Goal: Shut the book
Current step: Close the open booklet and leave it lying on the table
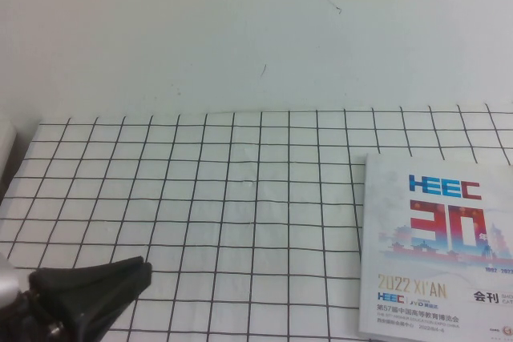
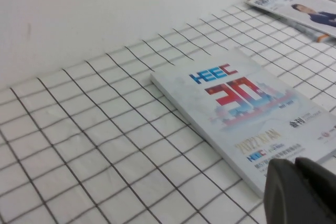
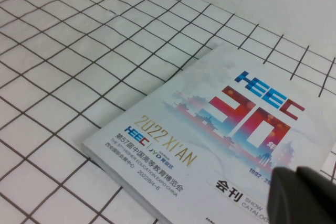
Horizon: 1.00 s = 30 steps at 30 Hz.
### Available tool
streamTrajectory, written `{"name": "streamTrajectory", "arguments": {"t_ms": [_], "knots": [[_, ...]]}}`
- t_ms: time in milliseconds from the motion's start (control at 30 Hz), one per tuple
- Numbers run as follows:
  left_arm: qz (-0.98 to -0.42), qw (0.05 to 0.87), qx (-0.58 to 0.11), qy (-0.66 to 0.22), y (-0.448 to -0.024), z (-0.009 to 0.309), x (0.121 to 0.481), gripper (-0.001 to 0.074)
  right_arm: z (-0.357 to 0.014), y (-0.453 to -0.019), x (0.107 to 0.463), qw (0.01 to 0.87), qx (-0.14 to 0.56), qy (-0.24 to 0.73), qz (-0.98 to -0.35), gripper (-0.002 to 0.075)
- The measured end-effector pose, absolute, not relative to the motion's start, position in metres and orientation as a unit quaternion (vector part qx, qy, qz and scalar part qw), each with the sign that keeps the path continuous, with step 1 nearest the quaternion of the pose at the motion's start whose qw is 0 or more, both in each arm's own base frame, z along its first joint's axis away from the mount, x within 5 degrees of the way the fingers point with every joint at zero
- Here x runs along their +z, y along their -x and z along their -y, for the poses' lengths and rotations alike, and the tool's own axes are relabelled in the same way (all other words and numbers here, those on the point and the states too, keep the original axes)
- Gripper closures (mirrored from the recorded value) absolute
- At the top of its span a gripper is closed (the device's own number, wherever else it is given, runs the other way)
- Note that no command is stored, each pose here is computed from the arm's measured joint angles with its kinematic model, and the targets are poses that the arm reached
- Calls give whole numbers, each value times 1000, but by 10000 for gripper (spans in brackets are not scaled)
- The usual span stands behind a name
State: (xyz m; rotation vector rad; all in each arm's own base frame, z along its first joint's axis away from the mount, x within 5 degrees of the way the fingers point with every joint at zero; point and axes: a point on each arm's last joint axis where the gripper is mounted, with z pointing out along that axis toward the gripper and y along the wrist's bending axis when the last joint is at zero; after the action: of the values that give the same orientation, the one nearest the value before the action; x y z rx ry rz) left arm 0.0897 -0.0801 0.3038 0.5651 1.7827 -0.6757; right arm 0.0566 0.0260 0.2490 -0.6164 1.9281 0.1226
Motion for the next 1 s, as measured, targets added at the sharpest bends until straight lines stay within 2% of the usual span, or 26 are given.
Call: {"name": "streamTrajectory", "arguments": {"t_ms": [167, 333, 567, 667, 767, 1000], "knots": [[-712, 629, -241, -197, -79, 57, 294, 738, -26, -56, 249, 527, 51, 259, -808, 729], [-711, 666, -184, -128, -72, 35, 256, 738, -26, -56, 248, 525, 51, 259, -809, 729], [-730, 670, -129, -27, -61, 15, 199, 738, -26, -56, 248, 524, 51, 259, -810, 729], [-748, 655, -108, 15, -57, 9, 189, 738, -26, -56, 248, 524, 51, 259, -810, 729], [-790, 608, -67, 39, -54, 4, 177, 738, -26, -56, 248, 523, 52, 259, -810, 729], [-792, 605, -21, 81, -53, -2, 176, 738, -26, -55, 246, 512, 52, 262, -816, 729]]}}
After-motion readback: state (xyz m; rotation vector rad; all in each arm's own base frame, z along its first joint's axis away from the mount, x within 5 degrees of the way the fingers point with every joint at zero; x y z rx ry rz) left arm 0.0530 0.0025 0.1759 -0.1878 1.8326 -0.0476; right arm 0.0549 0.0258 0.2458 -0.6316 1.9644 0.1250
